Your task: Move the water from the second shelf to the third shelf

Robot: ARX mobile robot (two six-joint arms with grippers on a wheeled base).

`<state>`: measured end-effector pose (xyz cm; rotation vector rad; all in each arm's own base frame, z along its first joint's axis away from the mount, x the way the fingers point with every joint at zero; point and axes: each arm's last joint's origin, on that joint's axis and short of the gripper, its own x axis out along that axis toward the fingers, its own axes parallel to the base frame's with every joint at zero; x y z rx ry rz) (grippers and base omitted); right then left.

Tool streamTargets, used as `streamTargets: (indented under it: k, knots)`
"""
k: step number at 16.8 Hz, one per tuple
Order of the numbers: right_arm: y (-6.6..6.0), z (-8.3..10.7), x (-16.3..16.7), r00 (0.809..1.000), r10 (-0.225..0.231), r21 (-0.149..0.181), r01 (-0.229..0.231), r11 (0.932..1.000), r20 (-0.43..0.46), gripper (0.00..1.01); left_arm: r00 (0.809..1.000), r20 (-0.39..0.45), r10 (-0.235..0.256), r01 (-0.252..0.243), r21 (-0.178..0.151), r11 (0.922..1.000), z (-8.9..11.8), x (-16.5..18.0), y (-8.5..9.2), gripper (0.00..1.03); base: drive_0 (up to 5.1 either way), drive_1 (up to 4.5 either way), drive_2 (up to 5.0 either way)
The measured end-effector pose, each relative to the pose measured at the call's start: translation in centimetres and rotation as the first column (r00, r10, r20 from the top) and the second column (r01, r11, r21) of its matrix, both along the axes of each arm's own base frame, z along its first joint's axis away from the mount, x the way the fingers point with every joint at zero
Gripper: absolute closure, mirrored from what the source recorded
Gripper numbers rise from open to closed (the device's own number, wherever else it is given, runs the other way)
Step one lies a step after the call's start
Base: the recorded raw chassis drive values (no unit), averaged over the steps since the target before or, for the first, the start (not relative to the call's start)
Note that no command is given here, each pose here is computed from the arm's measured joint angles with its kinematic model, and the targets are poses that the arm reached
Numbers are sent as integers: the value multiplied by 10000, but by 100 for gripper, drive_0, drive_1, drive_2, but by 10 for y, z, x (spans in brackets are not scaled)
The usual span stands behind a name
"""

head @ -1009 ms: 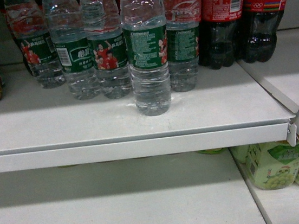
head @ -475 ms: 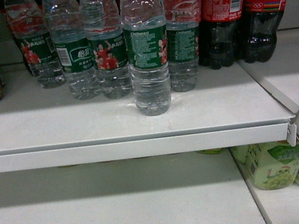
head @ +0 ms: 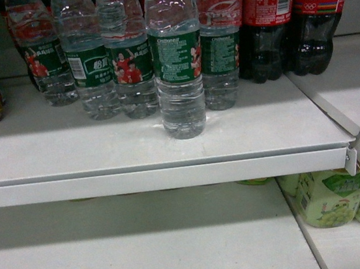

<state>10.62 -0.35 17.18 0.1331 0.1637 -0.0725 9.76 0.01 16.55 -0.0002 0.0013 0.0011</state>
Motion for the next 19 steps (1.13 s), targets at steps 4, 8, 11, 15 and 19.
streamTargets:
  k: [4,8,11,15,19]
  knots:
    - [-5,58,38,9895,453,-129,-440,9989,1370,3,10000,0,0,0,4,10000,0,0,0,5,0,0,0]
    - [9,93,81,9713,1375,-460,-1310,9903,1940,3,10000,0,0,0,4,10000,0,0,0,5,0,0,0]
    - [39,72,100,9614,2334,-529,-2281,9722,1457,3,10000,0,0,0,0,10000,0,0,0,5,0,0,0]
    - [87,31,116,9179,3960,-676,-3936,9168,259,3,10000,0,0,0,0,10000,0,0,0,5,0,0,0]
    - [131,27,131,8708,4913,-785,-4886,8690,188,3,10000,0,0,0,4,10000,0,0,0,5,0,0,0]
